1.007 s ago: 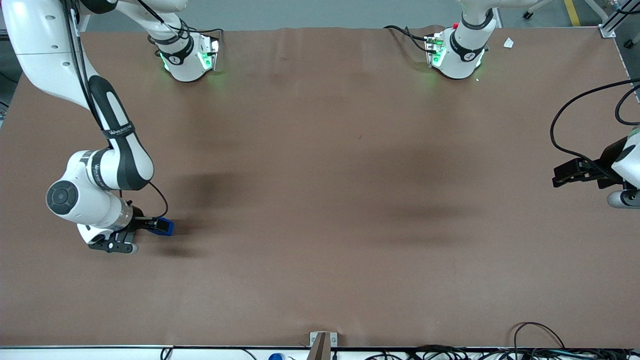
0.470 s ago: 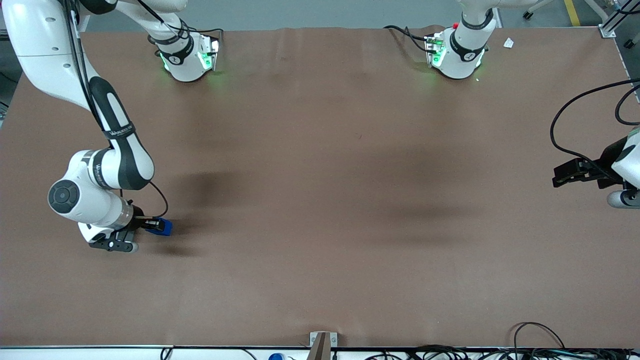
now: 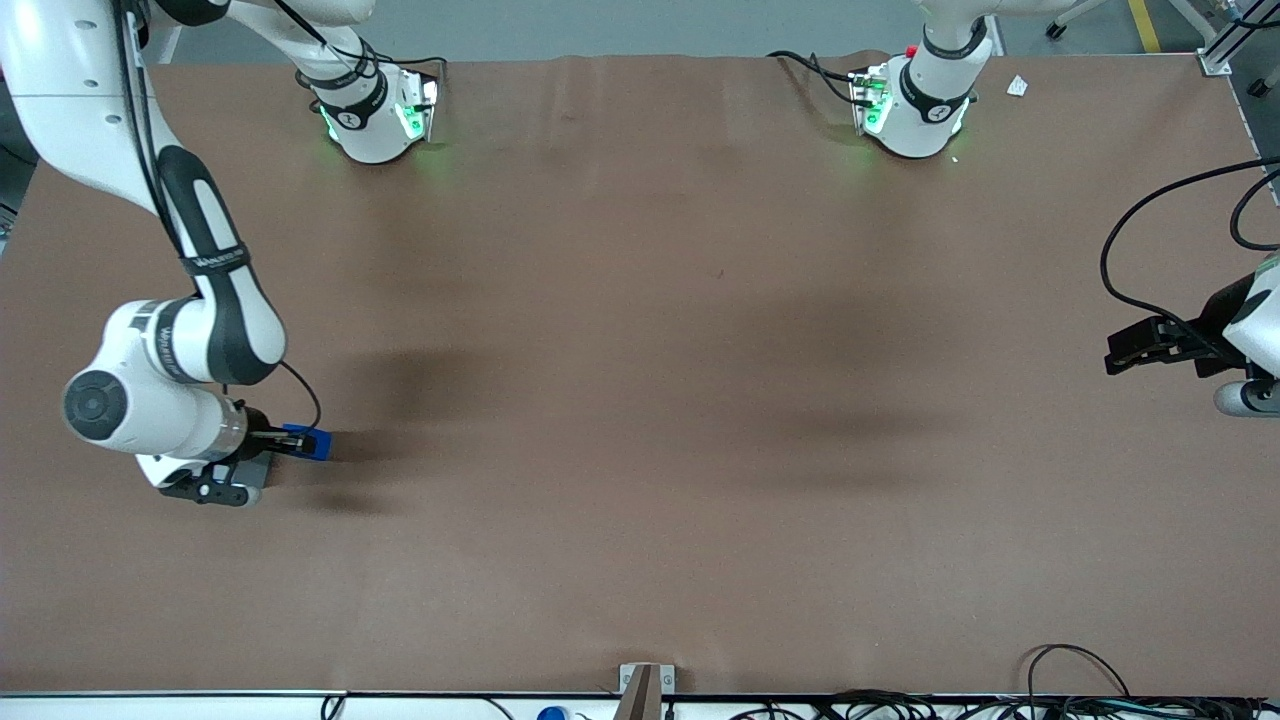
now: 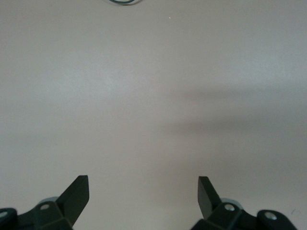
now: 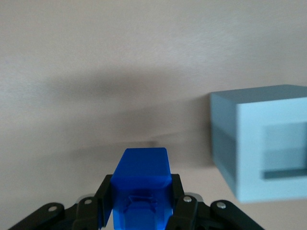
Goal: Insert blue part into gray base with right arm
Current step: 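Lift the blue block and carry it over the gray base's opening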
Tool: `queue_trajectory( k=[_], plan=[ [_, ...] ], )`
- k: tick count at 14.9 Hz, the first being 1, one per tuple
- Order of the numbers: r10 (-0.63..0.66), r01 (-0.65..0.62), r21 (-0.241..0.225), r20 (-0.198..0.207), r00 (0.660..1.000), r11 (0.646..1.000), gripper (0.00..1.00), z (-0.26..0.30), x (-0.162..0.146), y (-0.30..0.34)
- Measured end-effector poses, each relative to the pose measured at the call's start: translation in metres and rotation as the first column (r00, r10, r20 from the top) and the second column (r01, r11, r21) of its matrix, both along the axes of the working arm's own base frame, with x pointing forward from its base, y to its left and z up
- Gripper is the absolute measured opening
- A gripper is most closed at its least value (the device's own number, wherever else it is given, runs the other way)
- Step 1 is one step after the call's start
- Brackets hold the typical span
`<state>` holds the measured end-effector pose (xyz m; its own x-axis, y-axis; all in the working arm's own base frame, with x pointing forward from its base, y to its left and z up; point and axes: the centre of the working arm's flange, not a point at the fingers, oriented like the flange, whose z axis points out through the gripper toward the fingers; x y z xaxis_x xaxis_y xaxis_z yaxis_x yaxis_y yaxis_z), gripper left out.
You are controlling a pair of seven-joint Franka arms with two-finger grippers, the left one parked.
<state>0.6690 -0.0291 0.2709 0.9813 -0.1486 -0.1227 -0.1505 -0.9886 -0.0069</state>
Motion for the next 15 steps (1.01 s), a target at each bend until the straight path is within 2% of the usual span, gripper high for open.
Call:
queue_trajectory(
  k=[2, 5, 10, 15],
  plan=[
    [0.012, -0.012, 0.001, -0.007, 1.0, 1.0, 0.51, 0.033, 0.007, -0.01],
    [0.044, -0.044, 0.003, 0.019, 0.999, 0.999, 0.51, 0.057, 0.014, -0.036],
    [0.126, -0.126, -0.001, 0.026, 0.992, 0.992, 0.51, 0.057, 0.008, -0.096],
    [0.122, -0.122, 0.009, 0.009, 0.993, 0.993, 0.51, 0.041, 0.006, -0.111]
  ],
)
